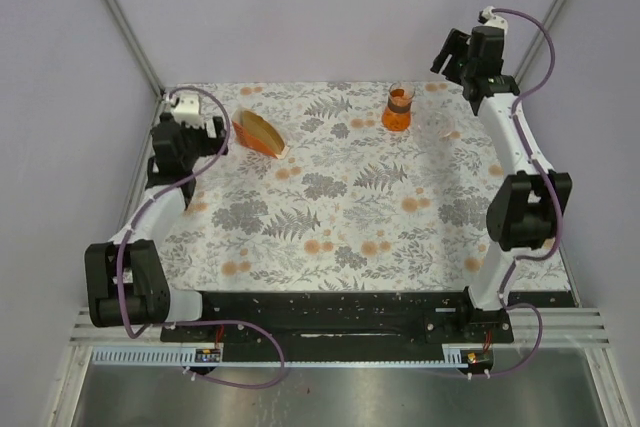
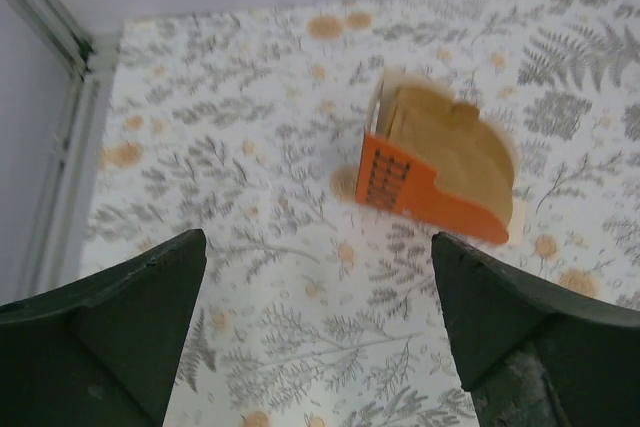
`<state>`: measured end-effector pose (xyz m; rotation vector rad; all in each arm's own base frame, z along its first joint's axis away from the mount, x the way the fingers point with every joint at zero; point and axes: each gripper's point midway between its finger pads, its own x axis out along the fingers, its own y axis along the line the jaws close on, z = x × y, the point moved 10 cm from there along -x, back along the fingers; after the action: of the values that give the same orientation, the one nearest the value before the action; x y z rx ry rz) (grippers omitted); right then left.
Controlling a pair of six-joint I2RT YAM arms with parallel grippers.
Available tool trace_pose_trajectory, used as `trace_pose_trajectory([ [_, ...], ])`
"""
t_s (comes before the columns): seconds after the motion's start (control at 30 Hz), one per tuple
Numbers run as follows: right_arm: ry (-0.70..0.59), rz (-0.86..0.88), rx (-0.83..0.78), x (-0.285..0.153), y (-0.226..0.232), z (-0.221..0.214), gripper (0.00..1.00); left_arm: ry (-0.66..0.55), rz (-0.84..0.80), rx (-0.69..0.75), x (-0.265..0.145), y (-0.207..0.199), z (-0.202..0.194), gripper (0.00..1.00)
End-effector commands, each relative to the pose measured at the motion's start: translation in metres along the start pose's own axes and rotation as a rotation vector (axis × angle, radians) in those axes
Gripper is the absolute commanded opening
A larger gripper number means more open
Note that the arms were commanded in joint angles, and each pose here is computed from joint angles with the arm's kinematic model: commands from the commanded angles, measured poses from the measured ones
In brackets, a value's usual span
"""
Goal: Place the coffee filter in the dripper
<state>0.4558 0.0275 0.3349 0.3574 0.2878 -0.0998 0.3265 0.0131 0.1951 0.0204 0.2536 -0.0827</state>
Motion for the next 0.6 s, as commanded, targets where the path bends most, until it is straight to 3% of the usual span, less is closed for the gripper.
trace_pose_trajectory([
  [0.0, 0.250, -0.010, 0.027, 0.039, 0.009, -0.028, 0.74, 0.195, -0.060, 0.038, -0.011, 0.003, 0.041, 0.99],
  [0.27, 0.442, -0.058, -0.099, 0.099, 0.017, -0.065, 0.63, 0.268, -0.075, 0.033, -0.019, 0.002, 0.055, 0.99],
  [0.57, 0.447, -0.005, -0.124, 0.108, 0.022, -0.092, 0.57, 0.294, -0.006, 0.029, -0.018, 0.008, 0.057, 0.99],
])
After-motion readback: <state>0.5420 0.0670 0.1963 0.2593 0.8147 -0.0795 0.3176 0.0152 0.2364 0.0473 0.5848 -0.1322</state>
